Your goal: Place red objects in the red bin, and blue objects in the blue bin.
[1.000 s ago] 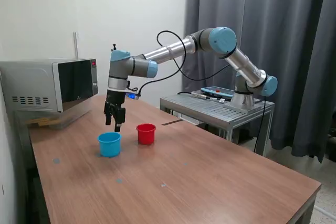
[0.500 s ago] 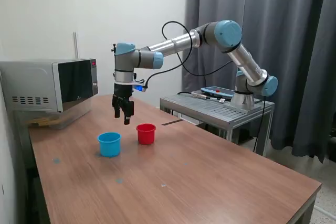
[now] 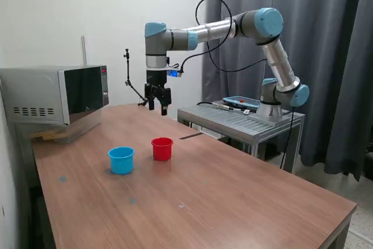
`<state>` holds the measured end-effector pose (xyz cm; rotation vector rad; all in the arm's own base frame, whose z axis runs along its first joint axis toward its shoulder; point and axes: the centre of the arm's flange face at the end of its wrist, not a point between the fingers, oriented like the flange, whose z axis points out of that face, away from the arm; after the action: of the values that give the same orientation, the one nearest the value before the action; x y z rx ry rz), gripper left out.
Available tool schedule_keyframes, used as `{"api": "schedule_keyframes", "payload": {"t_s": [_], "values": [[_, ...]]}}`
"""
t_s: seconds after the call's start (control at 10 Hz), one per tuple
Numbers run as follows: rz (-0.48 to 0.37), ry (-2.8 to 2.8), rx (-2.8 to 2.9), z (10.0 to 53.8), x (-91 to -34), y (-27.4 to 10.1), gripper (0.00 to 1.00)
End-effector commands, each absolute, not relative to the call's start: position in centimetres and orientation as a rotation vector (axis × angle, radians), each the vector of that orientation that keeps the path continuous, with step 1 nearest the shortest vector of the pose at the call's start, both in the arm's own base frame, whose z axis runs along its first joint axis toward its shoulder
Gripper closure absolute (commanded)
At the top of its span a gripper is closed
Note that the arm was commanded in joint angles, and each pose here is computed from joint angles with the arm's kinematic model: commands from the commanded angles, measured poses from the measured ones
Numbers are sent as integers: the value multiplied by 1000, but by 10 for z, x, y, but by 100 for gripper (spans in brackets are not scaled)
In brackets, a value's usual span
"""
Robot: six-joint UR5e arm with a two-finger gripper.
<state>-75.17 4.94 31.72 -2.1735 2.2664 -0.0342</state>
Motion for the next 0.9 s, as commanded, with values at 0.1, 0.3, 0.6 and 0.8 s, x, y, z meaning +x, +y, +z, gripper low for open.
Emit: {"api": "schedule_keyframes", "payload": {"t_s": [0.1, 0.3, 0.6, 0.8], "values": [[-114, 2233, -2155, 383, -695, 11, 0], [-66, 2253, -2171, 422, -663, -6, 0], [-62, 2295, -2131, 463, -628, -25, 0], [2, 2319, -2158, 505, -597, -33, 0]]}}
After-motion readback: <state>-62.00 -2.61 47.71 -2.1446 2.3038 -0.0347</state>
